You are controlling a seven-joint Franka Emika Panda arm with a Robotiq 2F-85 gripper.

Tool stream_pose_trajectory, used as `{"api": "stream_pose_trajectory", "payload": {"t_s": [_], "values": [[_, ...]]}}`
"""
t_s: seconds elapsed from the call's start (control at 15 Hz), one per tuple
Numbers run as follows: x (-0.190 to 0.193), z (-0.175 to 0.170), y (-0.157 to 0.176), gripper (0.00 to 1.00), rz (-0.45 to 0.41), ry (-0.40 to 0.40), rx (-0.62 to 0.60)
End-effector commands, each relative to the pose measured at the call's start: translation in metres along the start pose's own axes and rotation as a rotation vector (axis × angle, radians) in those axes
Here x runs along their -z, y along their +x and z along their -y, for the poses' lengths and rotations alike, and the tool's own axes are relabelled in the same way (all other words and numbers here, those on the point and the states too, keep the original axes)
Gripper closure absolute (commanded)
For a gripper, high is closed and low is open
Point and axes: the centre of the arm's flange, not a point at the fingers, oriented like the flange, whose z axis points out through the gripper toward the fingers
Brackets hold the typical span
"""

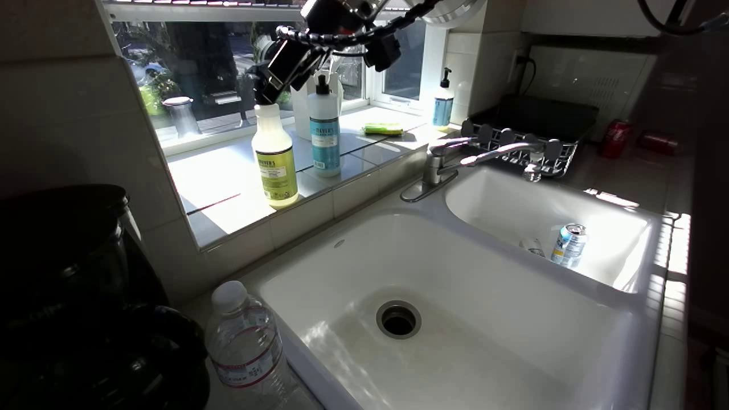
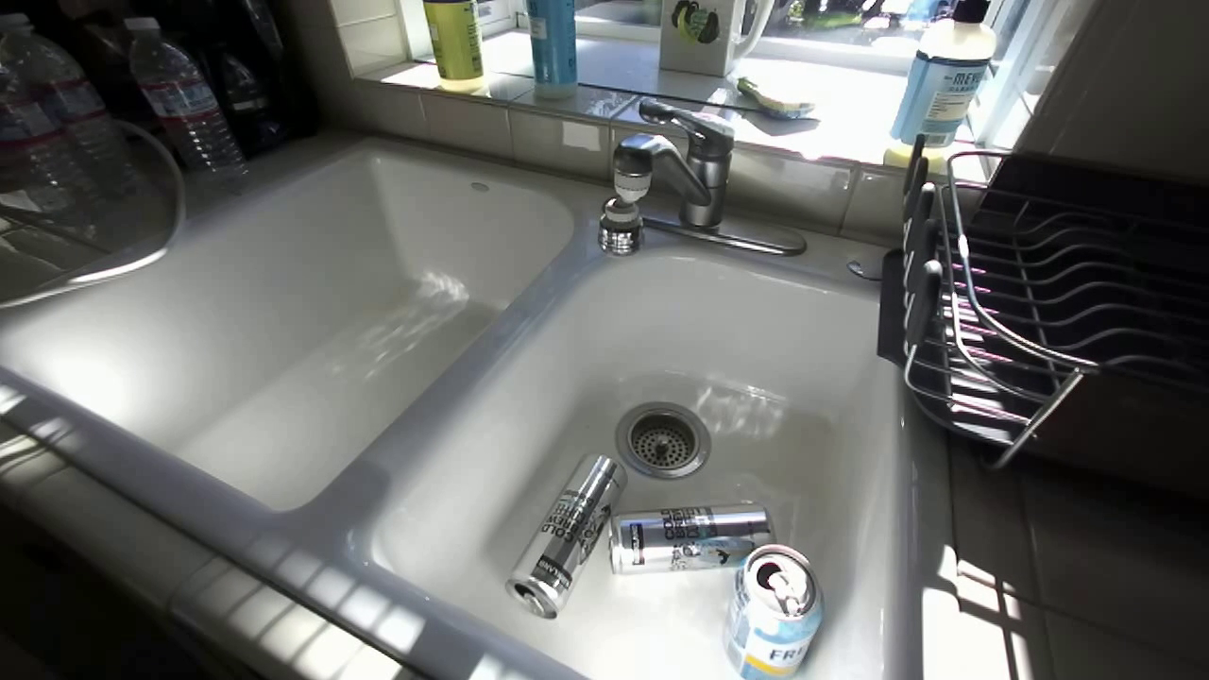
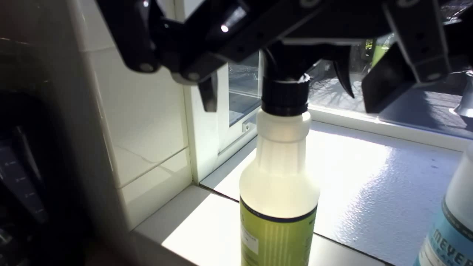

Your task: Press the trigger on the yellow bottle

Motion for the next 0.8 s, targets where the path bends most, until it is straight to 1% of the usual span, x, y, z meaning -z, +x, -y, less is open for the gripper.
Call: {"api": "stream_pose_trajectory", "payload": {"t_s": [0.0,0.13,0.53,0.73], "values": [[-0.009,-0.004,0.007,0.03,-0.014,-0.023,-0.014],[-0.012,-0.005,0.007,0.06,-0.015,-0.022,-0.018],[-0.019,-0.007,0.007,0.04,-0.027,-0.017,-0.021],[-0.022,-0.008,0.008,0.06,-0.031,-0.013,-0.021]]}}
